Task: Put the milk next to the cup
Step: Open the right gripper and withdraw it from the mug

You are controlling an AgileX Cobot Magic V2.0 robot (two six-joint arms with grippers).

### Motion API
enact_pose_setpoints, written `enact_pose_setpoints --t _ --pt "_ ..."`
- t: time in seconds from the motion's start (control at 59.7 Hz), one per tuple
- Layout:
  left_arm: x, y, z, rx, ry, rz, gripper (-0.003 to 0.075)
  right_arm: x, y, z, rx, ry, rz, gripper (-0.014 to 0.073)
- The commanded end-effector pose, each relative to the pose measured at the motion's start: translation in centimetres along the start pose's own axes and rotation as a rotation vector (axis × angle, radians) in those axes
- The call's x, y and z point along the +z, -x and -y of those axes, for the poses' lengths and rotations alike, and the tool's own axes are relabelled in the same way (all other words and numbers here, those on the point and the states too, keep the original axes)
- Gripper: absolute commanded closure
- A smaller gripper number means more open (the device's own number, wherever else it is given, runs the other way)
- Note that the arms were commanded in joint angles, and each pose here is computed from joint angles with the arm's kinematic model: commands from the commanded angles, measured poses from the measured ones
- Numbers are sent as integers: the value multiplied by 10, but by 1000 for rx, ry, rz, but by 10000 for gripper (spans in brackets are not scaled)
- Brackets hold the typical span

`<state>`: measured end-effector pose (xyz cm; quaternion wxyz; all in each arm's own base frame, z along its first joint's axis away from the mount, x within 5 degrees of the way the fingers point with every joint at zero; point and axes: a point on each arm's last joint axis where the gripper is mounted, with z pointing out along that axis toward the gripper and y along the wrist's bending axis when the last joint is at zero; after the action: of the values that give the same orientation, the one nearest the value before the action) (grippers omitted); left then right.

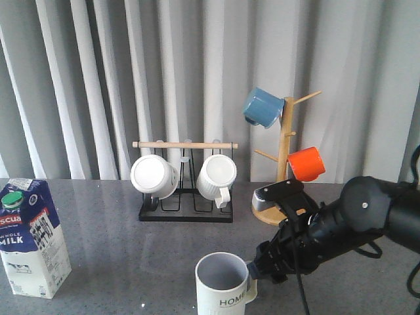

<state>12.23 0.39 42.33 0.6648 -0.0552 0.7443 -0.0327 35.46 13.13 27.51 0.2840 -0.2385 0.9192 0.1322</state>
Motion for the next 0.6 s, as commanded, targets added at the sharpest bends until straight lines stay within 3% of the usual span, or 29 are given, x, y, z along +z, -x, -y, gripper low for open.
enact_pose_setpoints --t 0.0,0.184,0.285,0.469,0.586 --pt "-4 16 2 -4 -13 98 322 -52 14 -7 -23 -33 121 171" --pt "-4 16 2 -4 -13 98 322 -115 6 -25 -36 -28 185 233" --pt "-4 16 2 -4 -13 98 322 -145 -11 -36 -43 -24 247 334" --pt "-4 16 2 -4 -13 100 322 -173 -78 -49 -82 -63 346 610" --pt "-4 16 2 -4 -12 97 322 -175 -119 -53 -82 -94 394 603"
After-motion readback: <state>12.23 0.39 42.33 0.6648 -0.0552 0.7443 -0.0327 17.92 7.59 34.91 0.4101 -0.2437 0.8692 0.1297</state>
